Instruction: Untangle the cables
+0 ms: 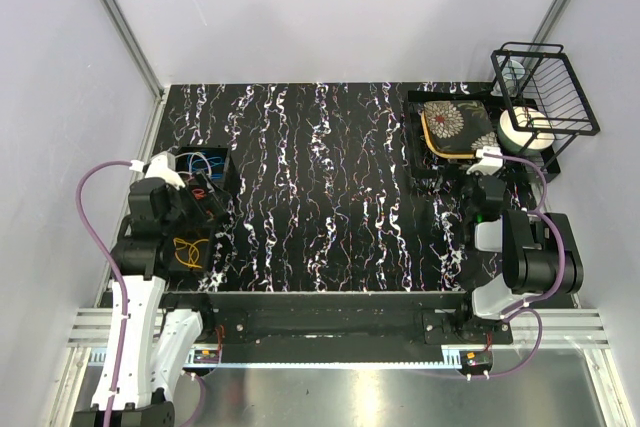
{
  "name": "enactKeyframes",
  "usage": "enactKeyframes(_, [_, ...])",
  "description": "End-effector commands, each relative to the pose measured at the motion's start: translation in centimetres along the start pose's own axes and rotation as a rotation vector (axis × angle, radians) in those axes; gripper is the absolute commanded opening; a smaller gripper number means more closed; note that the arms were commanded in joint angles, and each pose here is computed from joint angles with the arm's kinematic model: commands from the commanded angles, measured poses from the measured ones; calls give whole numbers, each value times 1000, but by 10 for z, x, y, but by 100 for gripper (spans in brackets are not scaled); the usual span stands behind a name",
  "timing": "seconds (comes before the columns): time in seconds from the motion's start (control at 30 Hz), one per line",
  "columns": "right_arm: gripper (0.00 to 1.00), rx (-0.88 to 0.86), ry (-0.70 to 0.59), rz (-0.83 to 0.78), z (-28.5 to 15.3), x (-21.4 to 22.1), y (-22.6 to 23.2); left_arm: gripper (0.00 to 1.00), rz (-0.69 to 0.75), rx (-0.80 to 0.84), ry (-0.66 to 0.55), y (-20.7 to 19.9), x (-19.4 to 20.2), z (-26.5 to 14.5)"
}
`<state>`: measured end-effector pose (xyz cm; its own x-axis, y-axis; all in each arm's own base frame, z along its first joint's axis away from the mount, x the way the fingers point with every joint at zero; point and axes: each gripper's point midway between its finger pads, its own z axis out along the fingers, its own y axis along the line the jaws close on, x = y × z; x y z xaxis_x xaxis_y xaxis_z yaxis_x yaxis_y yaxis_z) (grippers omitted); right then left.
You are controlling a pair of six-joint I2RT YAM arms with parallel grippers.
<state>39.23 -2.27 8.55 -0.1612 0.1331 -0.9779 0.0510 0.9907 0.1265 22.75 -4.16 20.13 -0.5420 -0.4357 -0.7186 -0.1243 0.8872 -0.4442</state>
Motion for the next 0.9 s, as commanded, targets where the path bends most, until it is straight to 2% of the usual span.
enactKeyframes(0.0, [100,-44,-34,-27,9,-17,6,99,29,10,-61,-5,-15,-9])
enactKeyframes(0.87, [100,-16,-36,-18,11,-18,2,99,19,-6,-20,-1,-9,0])
